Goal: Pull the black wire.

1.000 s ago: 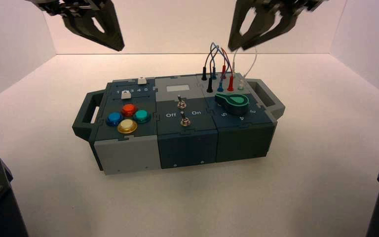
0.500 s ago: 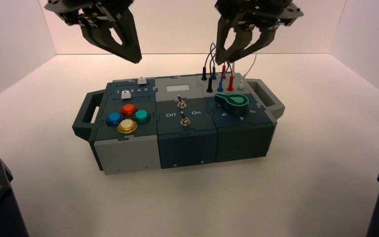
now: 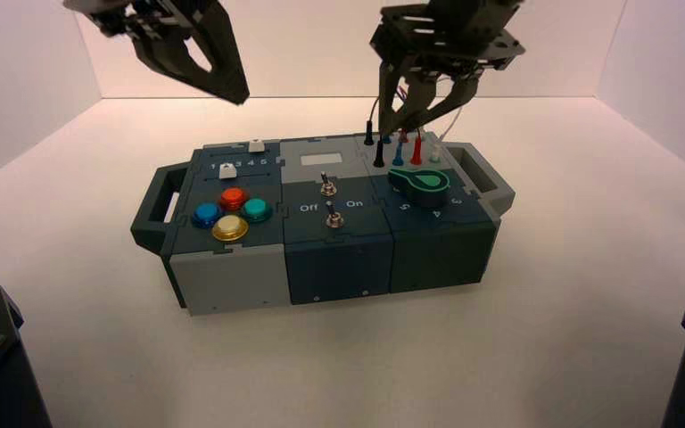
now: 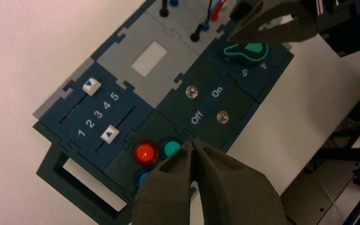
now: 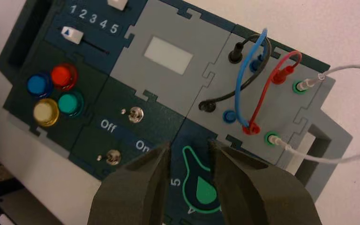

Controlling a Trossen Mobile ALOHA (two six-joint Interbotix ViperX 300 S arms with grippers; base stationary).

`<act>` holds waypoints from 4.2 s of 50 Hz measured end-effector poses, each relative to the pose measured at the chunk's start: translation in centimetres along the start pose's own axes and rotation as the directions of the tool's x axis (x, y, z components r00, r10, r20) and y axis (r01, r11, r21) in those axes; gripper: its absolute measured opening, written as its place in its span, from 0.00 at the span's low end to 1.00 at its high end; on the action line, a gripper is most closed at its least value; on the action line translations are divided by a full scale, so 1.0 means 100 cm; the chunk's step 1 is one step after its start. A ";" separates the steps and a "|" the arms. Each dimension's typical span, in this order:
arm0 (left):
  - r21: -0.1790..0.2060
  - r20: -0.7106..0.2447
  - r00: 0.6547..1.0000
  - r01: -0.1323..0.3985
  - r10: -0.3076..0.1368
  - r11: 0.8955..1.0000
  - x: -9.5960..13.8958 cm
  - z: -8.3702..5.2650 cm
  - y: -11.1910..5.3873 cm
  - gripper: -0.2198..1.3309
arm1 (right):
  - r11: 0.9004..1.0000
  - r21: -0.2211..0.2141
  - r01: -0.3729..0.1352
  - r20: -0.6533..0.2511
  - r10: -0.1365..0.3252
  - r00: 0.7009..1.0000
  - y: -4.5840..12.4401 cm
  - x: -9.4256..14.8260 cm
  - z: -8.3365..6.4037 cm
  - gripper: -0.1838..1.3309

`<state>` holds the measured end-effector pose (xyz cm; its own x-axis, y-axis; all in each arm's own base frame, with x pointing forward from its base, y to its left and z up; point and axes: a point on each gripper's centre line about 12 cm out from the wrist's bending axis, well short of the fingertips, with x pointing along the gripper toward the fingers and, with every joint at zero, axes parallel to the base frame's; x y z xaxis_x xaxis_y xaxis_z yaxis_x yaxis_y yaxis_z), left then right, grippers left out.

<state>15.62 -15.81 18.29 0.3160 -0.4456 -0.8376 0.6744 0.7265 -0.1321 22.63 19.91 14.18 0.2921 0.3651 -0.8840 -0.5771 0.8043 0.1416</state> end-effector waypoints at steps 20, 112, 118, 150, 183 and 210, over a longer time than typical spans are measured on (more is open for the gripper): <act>0.003 -0.018 1.000 -0.003 0.003 1.000 0.005 -0.001 0.001 0.03 | 1.000 0.003 0.017 -0.032 -0.017 0.999 -0.005 0.025 0.011 0.70; 0.008 0.023 1.000 0.001 -0.001 1.000 -0.004 0.002 -0.001 0.03 | 0.999 0.002 0.054 -0.123 -0.053 0.991 -0.023 0.064 0.026 0.32; 0.010 0.026 1.000 0.001 -0.001 1.000 -0.005 0.002 -0.001 0.03 | 0.998 -0.003 0.059 -0.142 -0.059 0.988 -0.024 0.063 0.025 0.18; 0.009 0.027 1.000 0.001 -0.001 1.000 -0.005 0.002 -0.001 0.03 | 0.997 -0.031 0.069 -0.201 -0.074 0.977 -0.026 0.053 0.032 0.17; 0.033 0.045 0.999 -0.013 0.011 0.999 -0.009 0.003 0.000 0.04 | 0.995 -0.064 0.078 -0.117 -0.085 0.989 -0.022 0.018 0.061 0.16; 0.070 0.066 0.997 -0.038 0.033 0.997 -0.013 0.005 0.003 0.03 | 0.994 -0.090 0.066 -0.112 -0.076 0.991 -0.013 -0.006 0.062 0.57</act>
<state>15.74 -15.34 19.60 0.3815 -0.4549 -0.8047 0.7069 0.7045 -0.0631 27.95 21.49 17.32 0.2473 0.2483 -0.9366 -0.6228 0.7812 0.0427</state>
